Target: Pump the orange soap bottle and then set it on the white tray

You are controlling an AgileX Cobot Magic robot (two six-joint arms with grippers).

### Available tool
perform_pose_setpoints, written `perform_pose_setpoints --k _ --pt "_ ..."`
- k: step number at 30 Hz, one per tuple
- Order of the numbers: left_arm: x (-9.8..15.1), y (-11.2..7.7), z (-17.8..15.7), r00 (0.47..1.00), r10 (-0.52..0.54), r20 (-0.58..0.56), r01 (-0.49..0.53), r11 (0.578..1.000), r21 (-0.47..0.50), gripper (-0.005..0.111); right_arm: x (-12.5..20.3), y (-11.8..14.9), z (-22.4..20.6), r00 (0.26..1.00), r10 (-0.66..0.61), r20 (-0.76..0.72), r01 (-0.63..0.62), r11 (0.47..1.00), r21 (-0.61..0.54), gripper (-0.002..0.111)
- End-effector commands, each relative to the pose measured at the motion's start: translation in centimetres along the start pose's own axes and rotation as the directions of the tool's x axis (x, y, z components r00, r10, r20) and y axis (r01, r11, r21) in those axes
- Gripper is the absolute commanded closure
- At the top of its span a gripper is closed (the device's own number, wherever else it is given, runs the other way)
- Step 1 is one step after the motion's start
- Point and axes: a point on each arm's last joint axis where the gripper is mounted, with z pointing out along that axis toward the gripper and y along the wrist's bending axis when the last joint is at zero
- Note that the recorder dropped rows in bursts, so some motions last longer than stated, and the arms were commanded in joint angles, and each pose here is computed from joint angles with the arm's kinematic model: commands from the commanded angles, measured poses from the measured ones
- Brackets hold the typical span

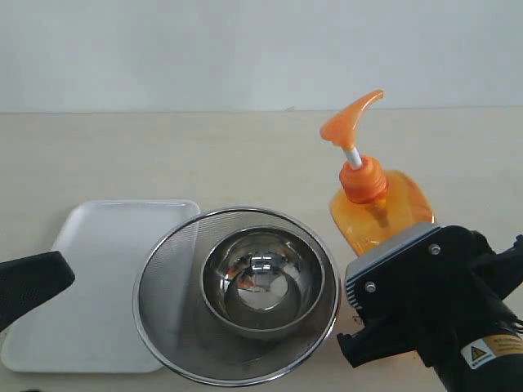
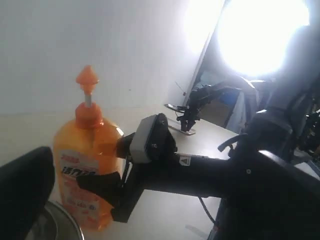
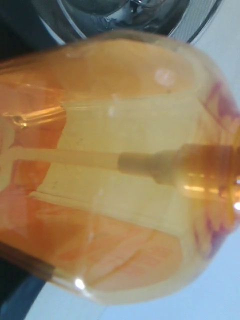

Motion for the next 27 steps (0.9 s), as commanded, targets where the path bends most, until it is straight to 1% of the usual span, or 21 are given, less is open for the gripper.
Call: perform_pose_setpoints --k 1,2,3,4,5,6,8,9,11,12,13,14,15,17,18,21,22,24,25,27 --pt "0.3 1.0 -0.1 0.992 -0.129 -0.016 0.127 0.987 -0.104 0.025 -0.7 -0.6 -0.1 0.998 -0.005 0.064 0.003 0.999 0.041 0.108" --pt "0.3 1.0 -0.2 0.997 -0.081 -0.020 0.078 0.991 -0.106 0.040 -0.7 -0.6 -0.1 0.998 -0.005 0.064 0.003 0.999 0.041 0.108" --pt "0.2 1.0 -0.2 0.999 -0.038 -0.015 0.036 0.994 -0.107 0.060 -0.7 -0.6 -0.1 0.998 -0.005 0.064 0.003 0.999 0.041 0.108" --pt "0.1 1.0 -0.2 1.000 -0.003 -0.006 0.003 0.994 -0.110 0.077 -0.7 -0.6 -0.1 0.998 -0.005 0.064 0.003 0.999 0.041 0.108" --pt "-0.1 1.1 -0.2 0.999 0.035 0.009 -0.034 0.993 -0.116 0.099 -0.7 -0.6 -0.1 0.998 -0.005 0.064 0.003 0.999 0.041 0.108" --pt "-0.2 1.1 -0.2 0.997 0.075 0.023 -0.072 0.990 -0.123 0.100 -0.7 -0.6 -0.1 0.998 -0.005 0.064 0.003 0.999 0.041 0.108" --pt "-1.3 0.9 0.3 0.998 0.045 0.050 -0.037 0.988 -0.147 0.102 -0.7 -0.6 -0.1 0.998 -0.005 0.064 0.003 0.999 0.041 0.108" --pt "-1.9 0.7 0.6 0.998 0.051 0.045 -0.043 0.987 -0.157 0.102 -0.7 -0.6 -0.1 0.998 -0.005 0.064 0.003 0.999 0.041 0.108" --pt "-3.1 0.0 1.5 0.993 0.122 0.008 -0.119 0.980 -0.160 0.102 -0.7 -0.6 -0.1 0.998 -0.005 0.064 0.003 0.999 0.041 0.108" --pt "-3.8 -0.5 2.1 0.988 0.152 -0.019 -0.153 0.977 -0.149 0.102 -0.7 -0.6 -0.1 0.998 -0.005 0.064 0.003 0.999 0.041 0.108" --pt "-4.5 -1.1 2.7 0.977 0.206 -0.048 -0.211 0.969 -0.132 0.102 -0.7 -0.6 -0.1 0.998 -0.005 0.064 0.003 0.999 0.041 0.108" --pt "-5.4 -1.7 3.4 0.970 0.234 -0.062 -0.240 0.963 -0.119 0.102 -0.7 -0.6 -0.1 0.998 -0.005 0.064 0.003 0.999 0.041 0.108" --pt "-6.2 -2.2 4.1 0.964 0.253 -0.082 -0.262 0.957 -0.124 0.102 -0.7 -0.6 -0.1 0.998 -0.005 0.064 0.003 0.999 0.041 0.108" --pt "-7.6 -2.5 5.3 0.964 0.237 -0.123 -0.256 0.949 -0.182 0.102 -0.7 -0.6 -0.1 0.998 -0.005 0.064 0.003 0.999 0.041 0.108" --pt "-8.4 -2.7 5.9 0.954 0.260 -0.148 -0.287 0.936 -0.203 0.102 -0.7 -0.6 -0.1 0.998 -0.005 0.064 0.003 0.999 0.041 0.108" --pt "-10.3 -3.5 7.7 0.916 0.337 -0.218 -0.378 0.906 -0.189 0.102 -0.7 -0.5 -0.1 0.998 -0.003 0.061 0.001 0.999 0.038 0.108" --pt "-10.9 -3.6 8.4 0.911 0.338 -0.236 -0.385 0.902 -0.193 0.102 -0.7 -0.5 -0.1 0.998 -0.003 0.061 0.001 0.999 0.038 0.108" --pt "-12.1 -3.7 9.5 0.899 0.362 -0.246 -0.415 0.884 -0.215 0.102 -0.7 -0.5 -0.1 0.998 -0.003 0.060 0.000 0.999 0.039 0.108" --pt "-12.6 -3.7 10.0 0.895 0.371 -0.247 -0.424 0.880 -0.214 0.102 -0.7 -0.5 -0.1 0.998 -0.003 0.060 0.000 0.999 0.039 0.108" --pt "-13.7 -3.7 10.9 0.873 0.427 -0.237 -0.474 0.858 -0.198 0.102 -0.7 -0.5 -0.1 0.998 0.000 0.060 -0.003 0.999 0.039 0.108"
